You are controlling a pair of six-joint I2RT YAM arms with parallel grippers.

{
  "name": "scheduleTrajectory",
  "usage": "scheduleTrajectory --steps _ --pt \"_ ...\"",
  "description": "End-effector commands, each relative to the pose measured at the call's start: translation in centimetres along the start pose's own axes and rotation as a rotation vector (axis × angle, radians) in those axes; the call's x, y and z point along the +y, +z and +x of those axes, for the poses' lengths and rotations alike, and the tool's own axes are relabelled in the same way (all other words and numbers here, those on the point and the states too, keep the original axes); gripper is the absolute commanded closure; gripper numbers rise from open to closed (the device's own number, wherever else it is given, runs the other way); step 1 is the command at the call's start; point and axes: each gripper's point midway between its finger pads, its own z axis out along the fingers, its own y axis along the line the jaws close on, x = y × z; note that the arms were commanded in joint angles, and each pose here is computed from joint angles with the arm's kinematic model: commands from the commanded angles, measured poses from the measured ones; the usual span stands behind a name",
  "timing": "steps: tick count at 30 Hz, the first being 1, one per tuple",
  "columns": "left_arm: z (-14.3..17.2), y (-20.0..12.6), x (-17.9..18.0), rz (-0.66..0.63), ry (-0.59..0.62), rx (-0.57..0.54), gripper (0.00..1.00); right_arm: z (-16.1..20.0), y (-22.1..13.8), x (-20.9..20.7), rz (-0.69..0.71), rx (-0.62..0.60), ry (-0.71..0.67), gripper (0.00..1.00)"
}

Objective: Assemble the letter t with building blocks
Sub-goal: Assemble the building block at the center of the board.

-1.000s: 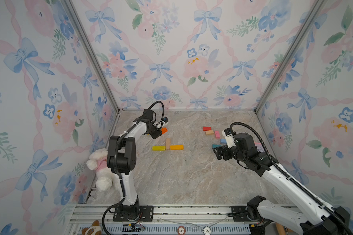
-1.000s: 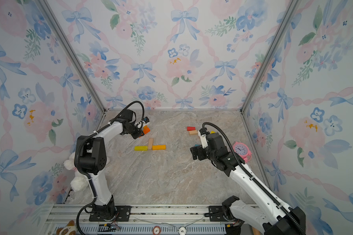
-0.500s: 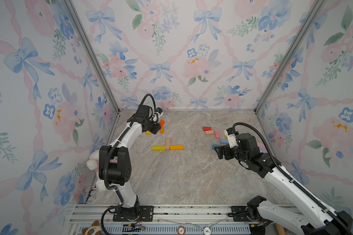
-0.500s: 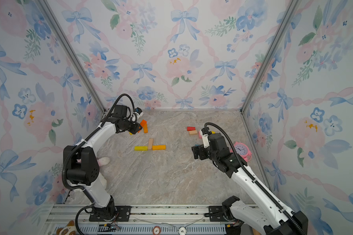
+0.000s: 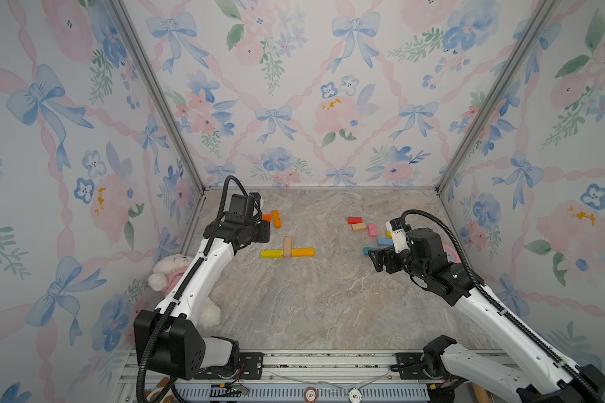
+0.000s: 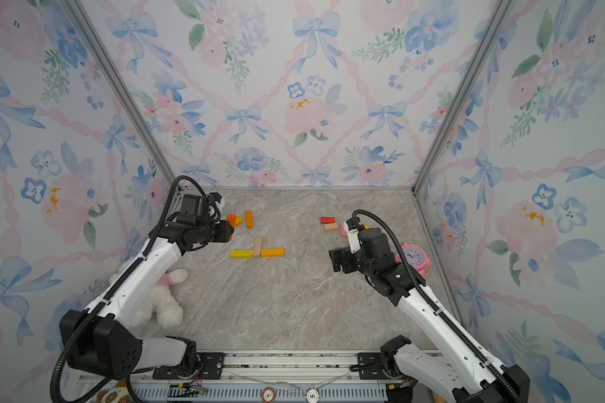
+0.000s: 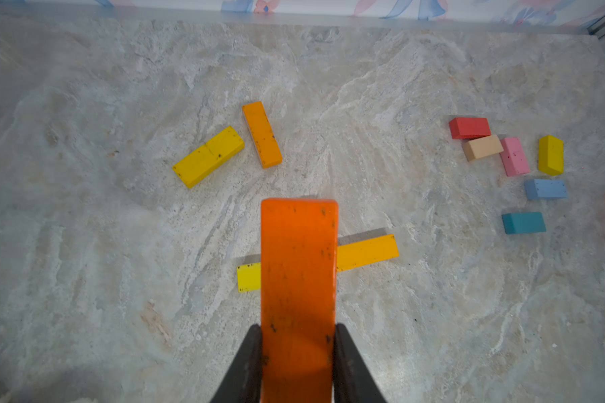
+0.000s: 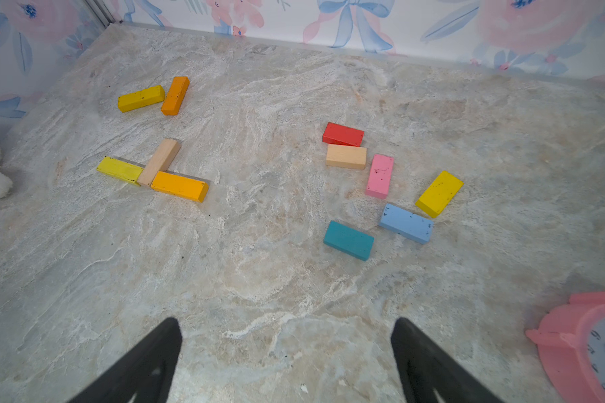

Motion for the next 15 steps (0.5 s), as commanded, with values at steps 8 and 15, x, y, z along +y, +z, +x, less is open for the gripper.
scheduleTrajectory --steps 8,15 --pt "6.3 -1.3 -2.9 -0.090 -0.099 0.066 1.00 -0.2 -0.4 -0.3 0.003 -0.023 0.015 0.04" --pt "10.2 -0.1 -3.8 -0.132 -0.125 0.141 1.00 -0.2 -0.4 -0.2 -0.001 -0.022 0.016 0.04"
